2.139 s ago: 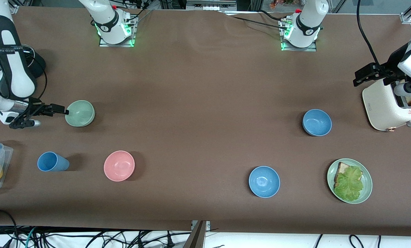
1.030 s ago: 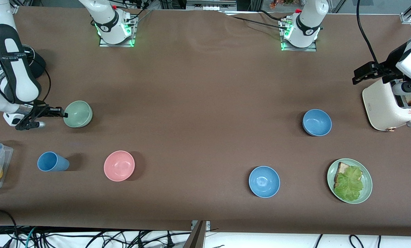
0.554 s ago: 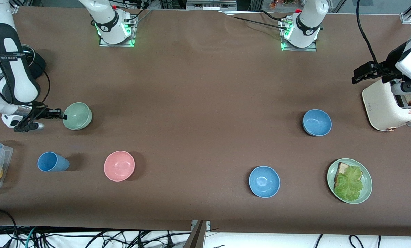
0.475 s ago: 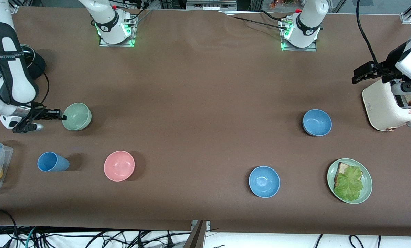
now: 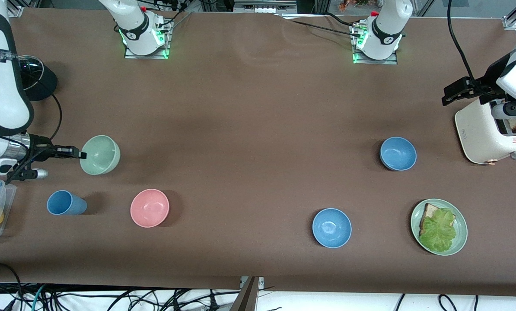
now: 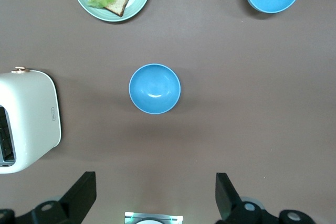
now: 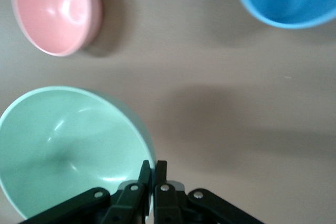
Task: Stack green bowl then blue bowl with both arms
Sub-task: 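Grasp the green bowl rim with the right gripper and slide it inward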
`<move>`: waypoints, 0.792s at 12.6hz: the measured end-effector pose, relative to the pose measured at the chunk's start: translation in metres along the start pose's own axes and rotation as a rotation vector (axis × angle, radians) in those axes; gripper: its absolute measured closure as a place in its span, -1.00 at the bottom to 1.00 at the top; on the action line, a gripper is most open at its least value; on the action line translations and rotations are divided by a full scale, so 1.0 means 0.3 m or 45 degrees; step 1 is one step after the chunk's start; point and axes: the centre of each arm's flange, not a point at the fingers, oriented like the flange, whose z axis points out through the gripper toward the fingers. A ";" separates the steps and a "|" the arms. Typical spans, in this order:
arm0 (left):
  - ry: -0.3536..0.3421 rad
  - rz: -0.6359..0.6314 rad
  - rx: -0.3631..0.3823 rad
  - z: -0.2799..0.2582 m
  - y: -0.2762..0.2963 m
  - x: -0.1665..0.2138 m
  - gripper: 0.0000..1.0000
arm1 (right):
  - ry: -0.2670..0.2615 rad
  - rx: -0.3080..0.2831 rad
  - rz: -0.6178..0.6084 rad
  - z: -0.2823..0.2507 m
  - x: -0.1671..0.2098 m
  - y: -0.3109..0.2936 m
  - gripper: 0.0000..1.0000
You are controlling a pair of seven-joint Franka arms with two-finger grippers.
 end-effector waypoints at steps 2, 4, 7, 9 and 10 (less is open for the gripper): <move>-0.013 -0.029 -0.002 0.016 -0.041 0.015 -1.00 | -0.013 0.012 0.065 0.019 0.013 -0.164 0.92; -0.042 -0.063 -0.010 0.055 -0.165 0.049 -1.00 | -0.039 0.001 0.120 0.063 0.013 -0.334 0.92; -0.075 -0.051 -0.023 0.118 -0.298 0.092 -1.00 | -0.047 -0.038 0.221 0.145 -0.004 -0.604 0.92; -0.093 -0.059 -0.025 0.145 -0.319 0.107 -1.00 | -0.042 -0.066 0.254 0.214 -0.036 -0.796 0.92; -0.108 -0.056 -0.025 0.164 -0.315 0.117 -1.00 | -0.029 -0.075 0.287 0.253 -0.058 -0.899 0.92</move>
